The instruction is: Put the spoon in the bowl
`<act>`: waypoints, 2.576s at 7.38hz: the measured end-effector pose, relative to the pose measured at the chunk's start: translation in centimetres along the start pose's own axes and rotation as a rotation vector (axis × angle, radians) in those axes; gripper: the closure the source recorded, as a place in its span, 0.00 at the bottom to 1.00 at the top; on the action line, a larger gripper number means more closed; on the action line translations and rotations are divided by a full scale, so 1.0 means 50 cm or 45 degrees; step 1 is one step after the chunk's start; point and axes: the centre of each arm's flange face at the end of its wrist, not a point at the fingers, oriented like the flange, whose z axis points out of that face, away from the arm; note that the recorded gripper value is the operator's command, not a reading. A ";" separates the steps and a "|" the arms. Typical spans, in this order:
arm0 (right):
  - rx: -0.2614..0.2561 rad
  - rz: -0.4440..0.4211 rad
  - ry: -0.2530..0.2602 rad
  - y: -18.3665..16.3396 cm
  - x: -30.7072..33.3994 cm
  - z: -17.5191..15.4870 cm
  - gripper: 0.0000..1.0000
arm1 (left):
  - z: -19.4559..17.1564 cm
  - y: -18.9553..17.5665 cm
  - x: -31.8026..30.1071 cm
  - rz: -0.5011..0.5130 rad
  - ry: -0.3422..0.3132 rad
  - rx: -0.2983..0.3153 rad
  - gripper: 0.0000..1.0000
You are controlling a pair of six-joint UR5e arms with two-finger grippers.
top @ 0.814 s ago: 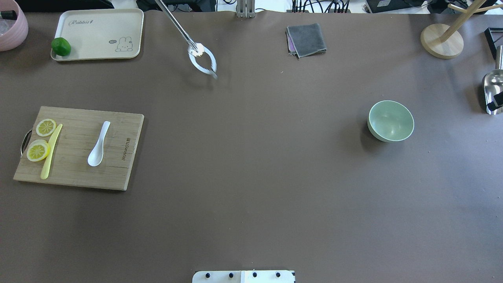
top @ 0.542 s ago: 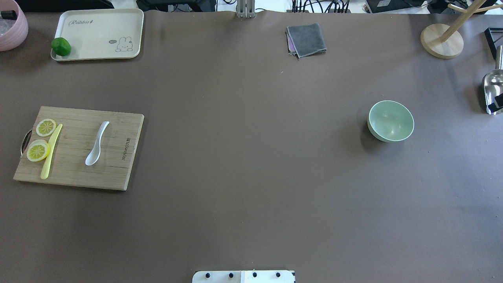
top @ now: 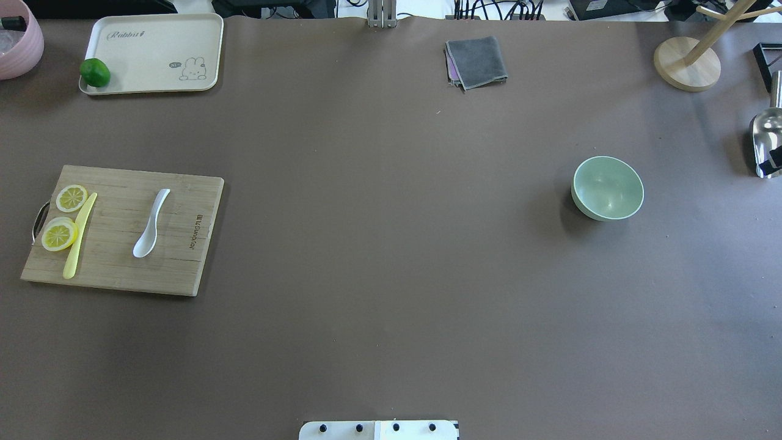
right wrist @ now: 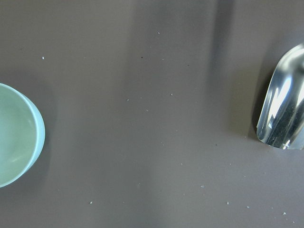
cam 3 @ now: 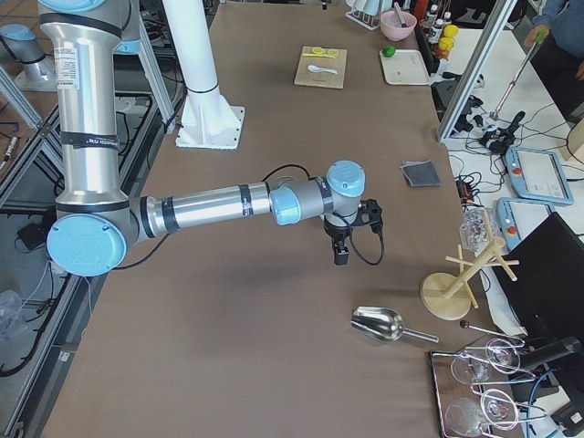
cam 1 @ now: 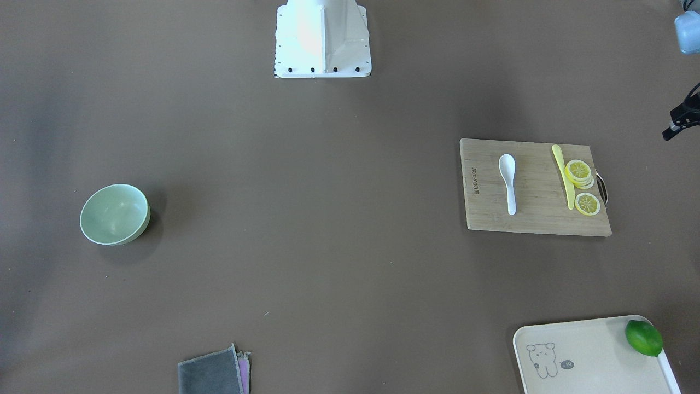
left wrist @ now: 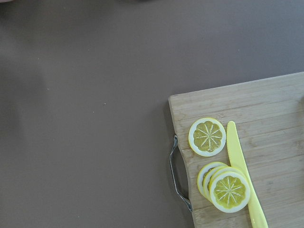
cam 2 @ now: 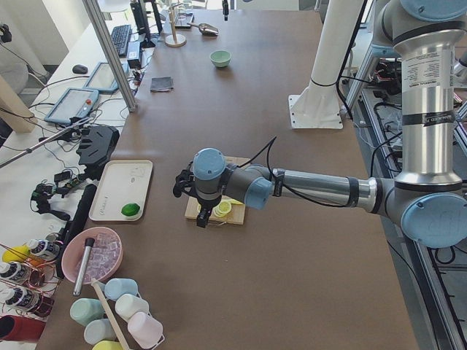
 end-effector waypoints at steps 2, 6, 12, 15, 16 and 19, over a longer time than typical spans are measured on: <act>0.007 -0.029 -0.010 -0.001 -0.010 0.009 0.00 | -0.004 0.000 0.006 -0.029 0.001 0.006 0.02; -0.010 0.001 -0.022 -0.009 -0.051 0.037 0.01 | -0.002 -0.021 0.037 -0.072 0.041 0.002 0.02; 0.016 0.155 -0.058 -0.073 -0.230 0.194 0.07 | 0.159 -0.173 0.368 -0.262 0.047 -0.096 0.02; -0.005 0.154 -0.046 -0.109 -0.265 0.237 0.16 | 0.199 -0.183 0.436 -0.270 0.020 -0.099 0.02; -0.015 0.154 -0.038 -0.110 -0.271 0.254 0.45 | 0.203 -0.186 0.440 -0.269 0.015 -0.098 0.02; -0.042 0.131 -0.042 -0.099 -0.291 0.287 1.00 | 0.226 -0.180 0.447 -0.267 0.005 -0.121 0.08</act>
